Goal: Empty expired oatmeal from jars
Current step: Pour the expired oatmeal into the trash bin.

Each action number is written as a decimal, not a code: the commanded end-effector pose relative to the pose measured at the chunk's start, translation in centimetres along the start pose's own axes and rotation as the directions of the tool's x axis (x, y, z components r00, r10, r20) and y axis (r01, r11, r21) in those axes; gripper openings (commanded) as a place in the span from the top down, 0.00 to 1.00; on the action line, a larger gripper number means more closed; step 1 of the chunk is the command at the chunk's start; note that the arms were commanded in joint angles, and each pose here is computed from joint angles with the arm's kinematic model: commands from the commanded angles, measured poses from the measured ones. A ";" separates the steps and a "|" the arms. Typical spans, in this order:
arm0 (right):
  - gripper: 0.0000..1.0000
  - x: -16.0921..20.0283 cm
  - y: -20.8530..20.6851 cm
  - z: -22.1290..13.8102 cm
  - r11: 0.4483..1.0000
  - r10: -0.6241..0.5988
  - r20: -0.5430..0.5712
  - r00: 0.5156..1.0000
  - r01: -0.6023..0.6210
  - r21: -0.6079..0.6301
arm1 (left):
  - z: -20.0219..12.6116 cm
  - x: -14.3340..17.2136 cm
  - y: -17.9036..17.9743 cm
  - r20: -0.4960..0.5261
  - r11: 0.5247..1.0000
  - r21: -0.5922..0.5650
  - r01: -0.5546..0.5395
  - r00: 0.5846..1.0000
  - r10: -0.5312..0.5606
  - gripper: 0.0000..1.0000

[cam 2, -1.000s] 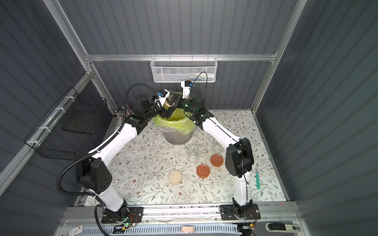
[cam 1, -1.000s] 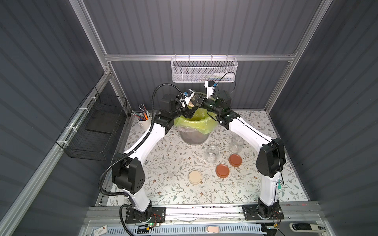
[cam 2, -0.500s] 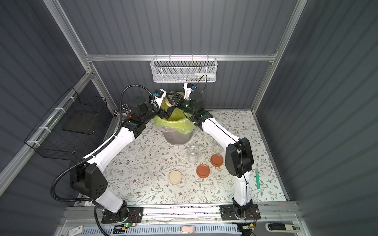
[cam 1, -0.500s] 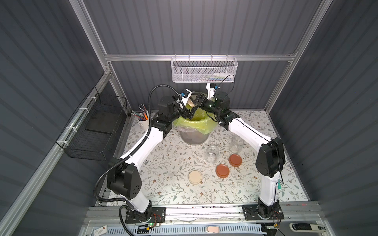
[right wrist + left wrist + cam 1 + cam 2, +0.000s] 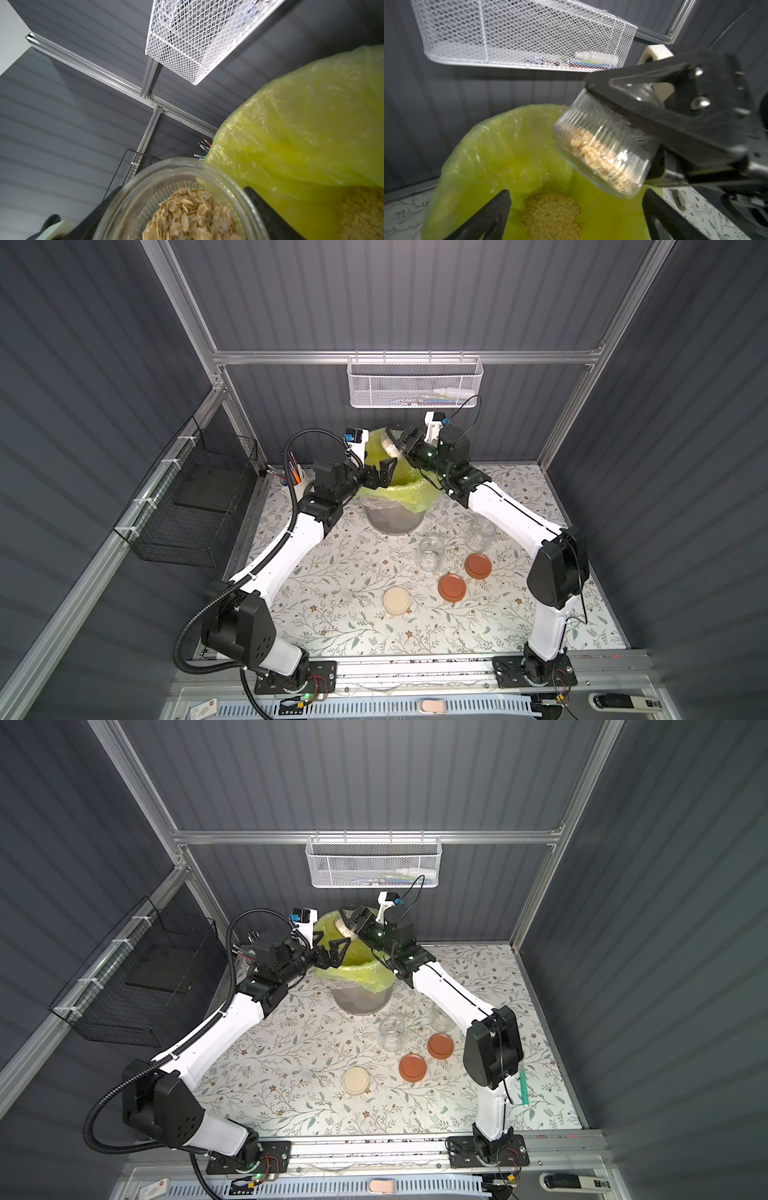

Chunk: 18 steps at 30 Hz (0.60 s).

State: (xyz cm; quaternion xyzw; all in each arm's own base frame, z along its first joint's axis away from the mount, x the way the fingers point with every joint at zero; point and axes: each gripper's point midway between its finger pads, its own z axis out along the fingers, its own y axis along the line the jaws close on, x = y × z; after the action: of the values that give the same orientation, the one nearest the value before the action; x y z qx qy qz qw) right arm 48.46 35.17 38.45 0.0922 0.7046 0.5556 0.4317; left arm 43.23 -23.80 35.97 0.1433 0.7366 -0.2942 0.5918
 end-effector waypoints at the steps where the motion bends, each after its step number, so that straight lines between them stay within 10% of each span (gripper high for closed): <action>1: 0.45 -1.7 2.4 -1.2 0.998 0.036 0.063 0.997 -0.032 -0.050 | -1.8 -2.4 -0.7 0.079 0.987 0.014 0.162 0.983 -0.163 0.00; 18: 0.46 -1.0 2.4 -2.0 0.955 0.296 0.038 0.954 -0.294 -0.049 | -1.6 -3.4 -2.1 0.143 0.858 0.106 0.503 0.846 -0.513 0.00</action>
State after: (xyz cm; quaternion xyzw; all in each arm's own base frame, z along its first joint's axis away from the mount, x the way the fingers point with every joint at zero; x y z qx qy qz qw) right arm 47.89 34.54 37.20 0.1936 0.6990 0.5903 0.3542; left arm 42.04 -23.35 38.12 -0.0452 0.7107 -0.4412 0.5461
